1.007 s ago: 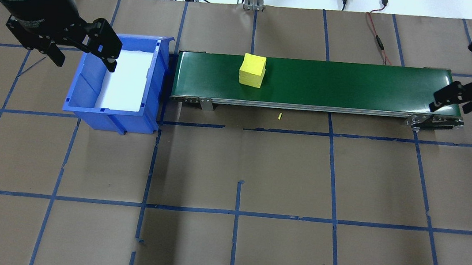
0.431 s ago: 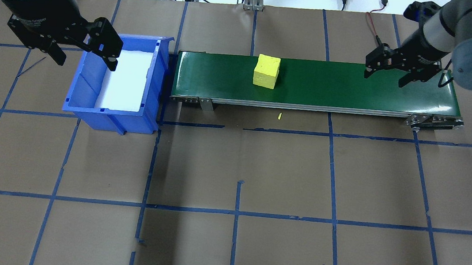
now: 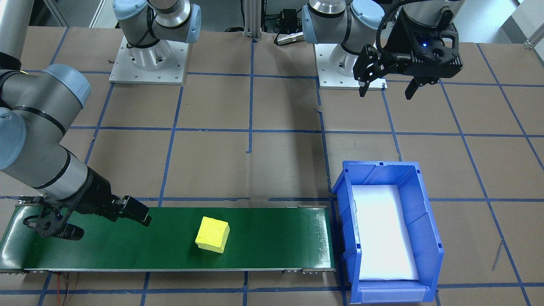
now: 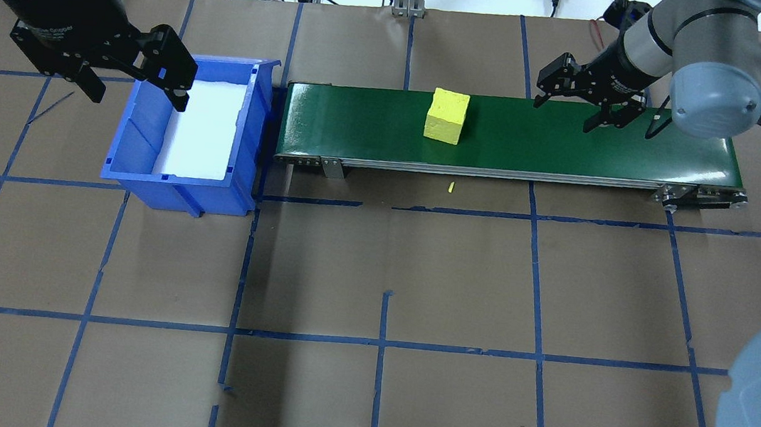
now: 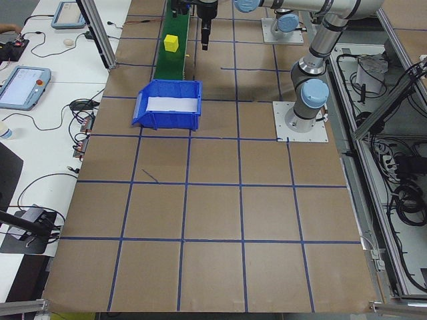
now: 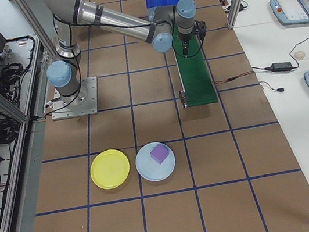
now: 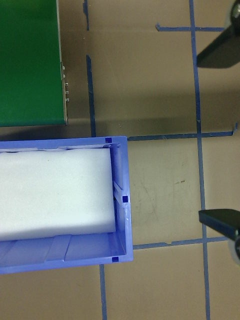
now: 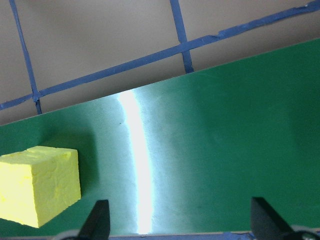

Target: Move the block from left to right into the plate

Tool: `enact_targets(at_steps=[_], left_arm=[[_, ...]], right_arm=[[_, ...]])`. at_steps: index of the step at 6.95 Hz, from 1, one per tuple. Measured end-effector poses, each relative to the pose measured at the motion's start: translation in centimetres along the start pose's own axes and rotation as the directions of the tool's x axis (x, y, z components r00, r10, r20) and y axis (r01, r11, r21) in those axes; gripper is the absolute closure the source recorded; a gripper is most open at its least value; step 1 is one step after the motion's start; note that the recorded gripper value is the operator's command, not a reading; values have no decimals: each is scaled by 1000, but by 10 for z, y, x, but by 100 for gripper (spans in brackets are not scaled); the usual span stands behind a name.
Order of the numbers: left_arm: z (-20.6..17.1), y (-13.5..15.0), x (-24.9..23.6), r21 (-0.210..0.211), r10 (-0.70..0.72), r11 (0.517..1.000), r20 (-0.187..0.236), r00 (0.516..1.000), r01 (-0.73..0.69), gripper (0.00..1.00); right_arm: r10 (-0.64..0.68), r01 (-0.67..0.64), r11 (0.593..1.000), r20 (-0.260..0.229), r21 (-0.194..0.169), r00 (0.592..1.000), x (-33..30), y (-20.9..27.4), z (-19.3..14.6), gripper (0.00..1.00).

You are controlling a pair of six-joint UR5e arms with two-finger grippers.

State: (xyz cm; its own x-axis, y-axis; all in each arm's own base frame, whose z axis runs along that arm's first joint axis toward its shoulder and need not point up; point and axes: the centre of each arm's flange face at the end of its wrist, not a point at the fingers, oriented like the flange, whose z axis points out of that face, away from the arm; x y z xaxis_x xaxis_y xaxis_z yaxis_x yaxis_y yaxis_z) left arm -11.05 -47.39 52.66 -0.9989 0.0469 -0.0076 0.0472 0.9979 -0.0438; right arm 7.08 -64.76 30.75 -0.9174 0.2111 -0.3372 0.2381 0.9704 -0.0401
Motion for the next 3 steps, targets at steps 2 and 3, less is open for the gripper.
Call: enact_targets(at_steps=[2,3], left_arm=[[1,-1,0,5,1,1000,0,1000,-1,0],[2,0,0,4,1,1000,-1,1000,-1,0]], right_arm=[[7,-7,1000,14,1,1000,-3,-5,2,0],[6,-6,1000,15,-1,1000,-3,-5,3,0]])
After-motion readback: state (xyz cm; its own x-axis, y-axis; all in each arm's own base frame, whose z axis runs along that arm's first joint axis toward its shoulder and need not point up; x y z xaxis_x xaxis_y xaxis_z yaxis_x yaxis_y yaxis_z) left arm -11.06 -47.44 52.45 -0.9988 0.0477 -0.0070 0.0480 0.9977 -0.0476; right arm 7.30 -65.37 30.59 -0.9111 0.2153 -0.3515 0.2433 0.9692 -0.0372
